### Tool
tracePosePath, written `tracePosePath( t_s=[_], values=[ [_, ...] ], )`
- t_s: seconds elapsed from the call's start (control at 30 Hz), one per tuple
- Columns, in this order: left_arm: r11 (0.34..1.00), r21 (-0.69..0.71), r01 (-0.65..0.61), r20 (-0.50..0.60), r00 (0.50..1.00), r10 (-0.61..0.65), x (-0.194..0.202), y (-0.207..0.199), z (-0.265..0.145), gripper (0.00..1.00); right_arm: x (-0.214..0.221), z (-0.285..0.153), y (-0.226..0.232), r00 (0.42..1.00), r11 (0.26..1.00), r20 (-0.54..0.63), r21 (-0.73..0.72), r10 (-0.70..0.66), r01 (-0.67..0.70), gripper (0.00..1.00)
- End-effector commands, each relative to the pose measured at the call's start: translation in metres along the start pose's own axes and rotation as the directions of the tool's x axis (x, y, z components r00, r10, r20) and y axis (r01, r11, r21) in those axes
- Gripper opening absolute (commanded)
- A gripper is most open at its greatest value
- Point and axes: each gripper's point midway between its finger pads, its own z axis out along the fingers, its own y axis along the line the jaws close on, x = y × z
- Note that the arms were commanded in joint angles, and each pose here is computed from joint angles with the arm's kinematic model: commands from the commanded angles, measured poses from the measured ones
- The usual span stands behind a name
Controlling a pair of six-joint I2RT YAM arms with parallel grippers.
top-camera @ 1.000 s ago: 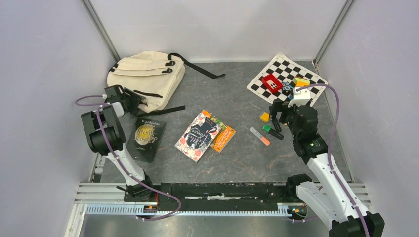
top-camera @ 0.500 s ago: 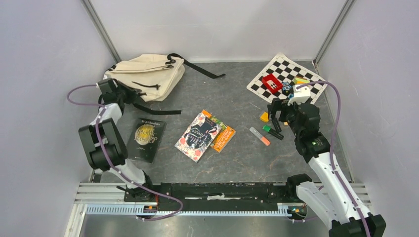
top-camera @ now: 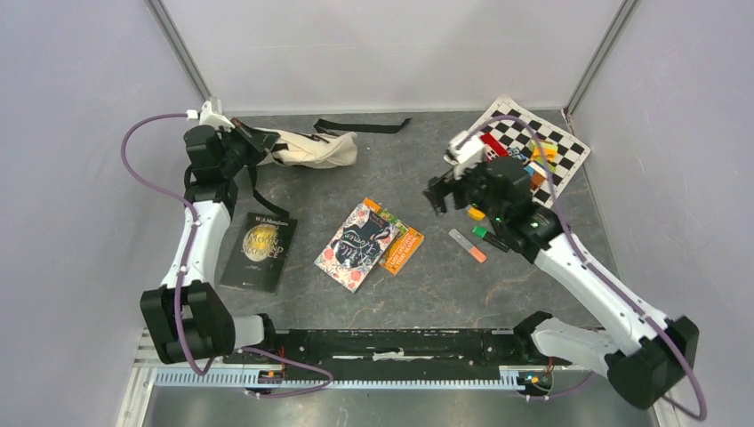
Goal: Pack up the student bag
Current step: Pick up the student bag at the corner of the board, then place the student bag at the center of the board.
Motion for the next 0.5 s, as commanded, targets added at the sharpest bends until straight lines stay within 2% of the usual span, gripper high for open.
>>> tracePosePath(
  t_s=[0.0,0.1,0.23,0.37,0.47],
  values=[
    [0.957,0.210,-0.200,0.154,0.973,0.170,-0.036,-0.065,-0.025,0.02,-0.066,0.021,0.057,0.978,0.977,0.152,-0.139,-0.143,0.164,0.98],
    [0.935,0.303,-0.183,0.151,0.978,0.142,-0.033,-0.081,-0.029,0.02,-0.094,0.038,0.101,0.948,0.941,0.240,-0.213,-0.211,0.263,0.98],
    [0.907,0.384,-0.176,0.151,0.980,0.127,-0.034,-0.097,-0.035,0.02,-0.123,0.060,0.159,0.886,0.888,0.338,-0.223,-0.318,0.403,0.98],
    [0.893,0.403,-0.202,0.171,0.975,0.143,-0.036,-0.105,-0.042,0.02,-0.134,0.095,0.183,0.837,0.861,0.350,-0.139,-0.420,0.490,0.98],
    [0.893,0.403,-0.203,0.171,0.975,0.145,-0.036,-0.105,-0.042,0.02,-0.132,0.123,0.186,0.825,0.854,0.327,-0.087,-0.461,0.513,0.98]
  ],
)
